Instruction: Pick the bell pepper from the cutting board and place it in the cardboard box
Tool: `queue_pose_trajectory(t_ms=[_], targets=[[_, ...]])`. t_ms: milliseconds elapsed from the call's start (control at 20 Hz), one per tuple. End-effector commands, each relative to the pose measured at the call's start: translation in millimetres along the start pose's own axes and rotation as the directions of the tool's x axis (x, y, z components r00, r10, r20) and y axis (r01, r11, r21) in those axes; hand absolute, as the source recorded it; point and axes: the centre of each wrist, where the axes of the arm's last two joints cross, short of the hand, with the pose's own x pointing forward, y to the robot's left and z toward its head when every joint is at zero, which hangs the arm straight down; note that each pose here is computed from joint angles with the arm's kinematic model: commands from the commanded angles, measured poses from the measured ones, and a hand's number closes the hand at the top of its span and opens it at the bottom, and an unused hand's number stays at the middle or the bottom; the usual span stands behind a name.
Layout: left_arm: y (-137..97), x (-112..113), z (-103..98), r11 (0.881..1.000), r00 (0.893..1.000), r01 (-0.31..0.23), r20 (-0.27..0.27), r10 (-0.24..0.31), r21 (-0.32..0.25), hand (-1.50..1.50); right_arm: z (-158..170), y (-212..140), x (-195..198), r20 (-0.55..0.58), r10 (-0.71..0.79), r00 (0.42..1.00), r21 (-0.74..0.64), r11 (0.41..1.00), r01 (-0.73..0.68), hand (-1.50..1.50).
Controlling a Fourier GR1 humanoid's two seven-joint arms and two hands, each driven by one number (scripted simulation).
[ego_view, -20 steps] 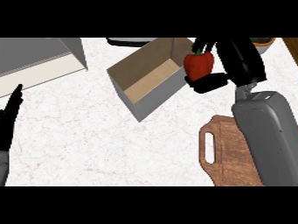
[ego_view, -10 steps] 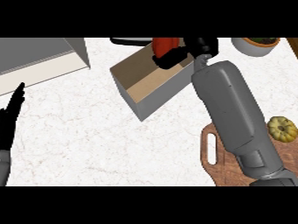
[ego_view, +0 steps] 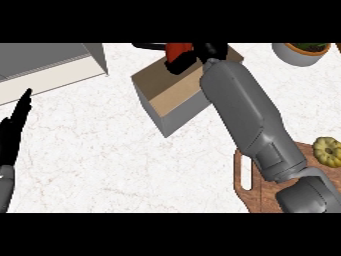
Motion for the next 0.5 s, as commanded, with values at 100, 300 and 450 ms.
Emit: queue_pose_trajectory(t_ms=[100,300,450], targets=[[-23,-10,5,1.0,1.0,0.0,0.019,0.0,-0.013,0.0,-3,13,-13,-0.157,-0.094,0.983,0.057,0.993,0.105,-1.5],[-21,15,-4,1.0,1.0,-0.015,0.023,0.016,-0.027,0.0,2,25,-28,-0.168,-0.123,0.978,0.069,0.988,0.136,-1.5],[-13,2,-5,1.0,1.0,-0.001,0.02,0.002,-0.02,0.0,2,27,-29,-0.126,-0.154,0.98,0.034,0.987,0.16,-1.5]])
